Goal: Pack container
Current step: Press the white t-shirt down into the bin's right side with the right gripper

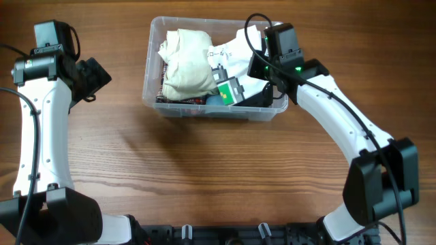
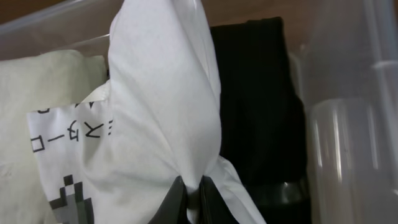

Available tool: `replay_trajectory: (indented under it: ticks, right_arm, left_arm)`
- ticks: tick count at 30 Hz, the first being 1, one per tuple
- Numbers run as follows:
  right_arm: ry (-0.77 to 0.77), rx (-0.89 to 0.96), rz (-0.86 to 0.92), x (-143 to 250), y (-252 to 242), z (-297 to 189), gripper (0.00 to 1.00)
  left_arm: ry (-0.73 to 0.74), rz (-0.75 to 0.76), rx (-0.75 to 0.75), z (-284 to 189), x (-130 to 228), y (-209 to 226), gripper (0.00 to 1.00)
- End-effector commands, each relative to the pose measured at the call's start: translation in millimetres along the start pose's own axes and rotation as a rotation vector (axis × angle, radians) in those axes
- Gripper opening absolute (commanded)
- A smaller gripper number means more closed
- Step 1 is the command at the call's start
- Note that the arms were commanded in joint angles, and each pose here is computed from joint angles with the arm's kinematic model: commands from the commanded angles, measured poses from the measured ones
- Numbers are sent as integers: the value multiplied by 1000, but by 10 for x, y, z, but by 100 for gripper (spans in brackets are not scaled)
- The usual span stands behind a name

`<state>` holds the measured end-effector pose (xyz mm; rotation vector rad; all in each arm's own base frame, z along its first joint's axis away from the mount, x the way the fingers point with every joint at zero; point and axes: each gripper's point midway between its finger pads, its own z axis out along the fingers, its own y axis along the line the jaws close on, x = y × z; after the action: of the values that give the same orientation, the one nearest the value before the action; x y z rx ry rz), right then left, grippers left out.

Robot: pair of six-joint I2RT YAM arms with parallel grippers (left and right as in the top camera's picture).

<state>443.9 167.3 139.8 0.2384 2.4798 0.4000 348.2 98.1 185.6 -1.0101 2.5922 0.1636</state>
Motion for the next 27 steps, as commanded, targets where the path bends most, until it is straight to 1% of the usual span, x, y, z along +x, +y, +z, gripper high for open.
replay_trajectory:
  ticks: [1, 4, 7, 13, 17, 21, 23, 27]
  right_arm:
    - [-61, 69, 100, -105, -127, -200, 4]
    - [-43, 90, 110, -59, -180, -200, 4]
    - [-51, 138, 160, -50, -279, -211, 4]
    - [-67, 136, 196, -90, -285, -279, 4]
    - [-111, 103, 196, -197, -215, -473, 4]
    - [-186, 51, 196, -369, -114, -750, 4]
    - [-173, 50, 198, -339, -116, -747, 4]
    - [-111, 88, 273, -182, -201, -606, 4]
  left_arm:
    - [-13, -4, -1, -34, -18, 27, 100]
    - [-13, -4, -1, -34, -18, 27, 100]
    - [-13, -4, -1, -34, -18, 27, 100]
    - [-13, -4, -1, -34, -18, 27, 100]
    - [-13, -4, -1, -34, -18, 27, 100]
    - [-13, -4, -1, -34, -18, 27, 100]
    - [-13, -4, -1, -34, -18, 27, 100]
    - [-13, -4, -1, -34, -18, 27, 100]
